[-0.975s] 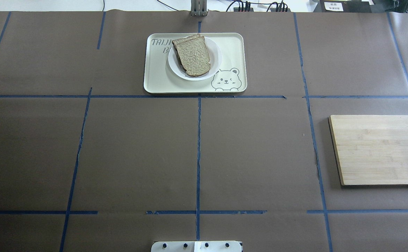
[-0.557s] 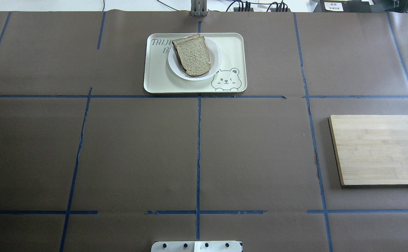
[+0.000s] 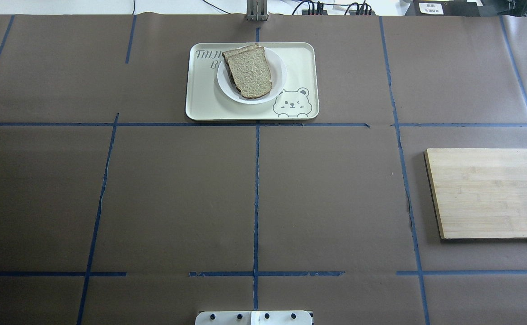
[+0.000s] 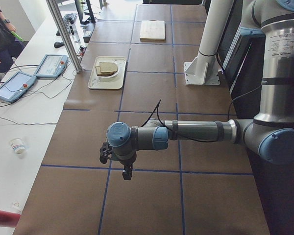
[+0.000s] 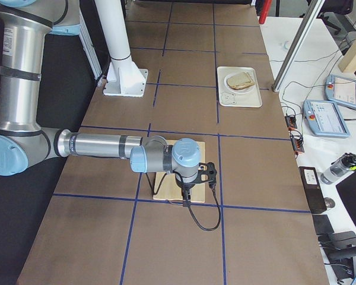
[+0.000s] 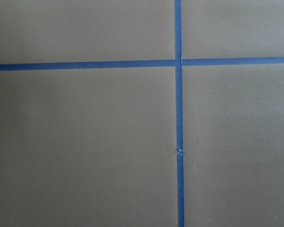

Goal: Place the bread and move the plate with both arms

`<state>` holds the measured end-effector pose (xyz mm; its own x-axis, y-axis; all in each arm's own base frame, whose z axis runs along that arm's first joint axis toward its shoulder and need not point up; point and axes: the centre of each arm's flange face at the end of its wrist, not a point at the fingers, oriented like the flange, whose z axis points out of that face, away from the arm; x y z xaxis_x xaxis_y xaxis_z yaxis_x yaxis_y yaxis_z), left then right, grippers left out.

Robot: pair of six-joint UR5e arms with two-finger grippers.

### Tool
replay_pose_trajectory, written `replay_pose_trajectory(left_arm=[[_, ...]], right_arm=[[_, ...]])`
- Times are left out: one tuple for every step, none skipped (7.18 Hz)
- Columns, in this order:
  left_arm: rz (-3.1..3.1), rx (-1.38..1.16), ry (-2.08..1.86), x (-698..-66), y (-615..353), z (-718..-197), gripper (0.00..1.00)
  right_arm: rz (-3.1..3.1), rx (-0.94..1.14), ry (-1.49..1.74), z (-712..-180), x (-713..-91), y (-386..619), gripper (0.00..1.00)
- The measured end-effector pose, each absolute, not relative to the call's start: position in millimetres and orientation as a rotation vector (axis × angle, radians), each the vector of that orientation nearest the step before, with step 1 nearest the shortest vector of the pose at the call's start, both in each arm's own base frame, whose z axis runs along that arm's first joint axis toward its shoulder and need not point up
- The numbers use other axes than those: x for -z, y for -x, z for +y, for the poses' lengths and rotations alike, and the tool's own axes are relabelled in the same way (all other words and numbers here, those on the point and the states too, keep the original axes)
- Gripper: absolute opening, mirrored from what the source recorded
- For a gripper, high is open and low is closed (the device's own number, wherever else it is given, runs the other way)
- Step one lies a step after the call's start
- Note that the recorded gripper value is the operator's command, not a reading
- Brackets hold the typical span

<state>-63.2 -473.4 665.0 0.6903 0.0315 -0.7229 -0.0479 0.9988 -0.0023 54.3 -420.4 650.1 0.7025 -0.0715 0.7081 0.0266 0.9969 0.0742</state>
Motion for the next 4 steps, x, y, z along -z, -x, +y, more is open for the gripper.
replay_pose_trajectory(left_arm=[[0.808, -0.044, 0.022, -665.5, 63.2, -473.4, 1.0], [0.808, -0.043, 0.024, -666.3, 63.2, -473.7, 1.0], [0.808, -0.043, 0.026, -667.6, 63.2, -474.1, 1.0], [0.808, -0.042, 0.026, -668.0, 63.3, -474.6, 1.0]], right_arm=[[-0.79, 0.055, -0.061, -420.5, -650.0, -54.4, 1.0], [-0.79, 0.055, -0.062, -420.5, -649.6, -54.4, 1.0], [-0.791, 0.054, -0.062, -420.5, -649.3, -54.6, 1.0], [-0.791, 0.053, -0.062, -420.4, -649.3, -55.1, 1.0]])
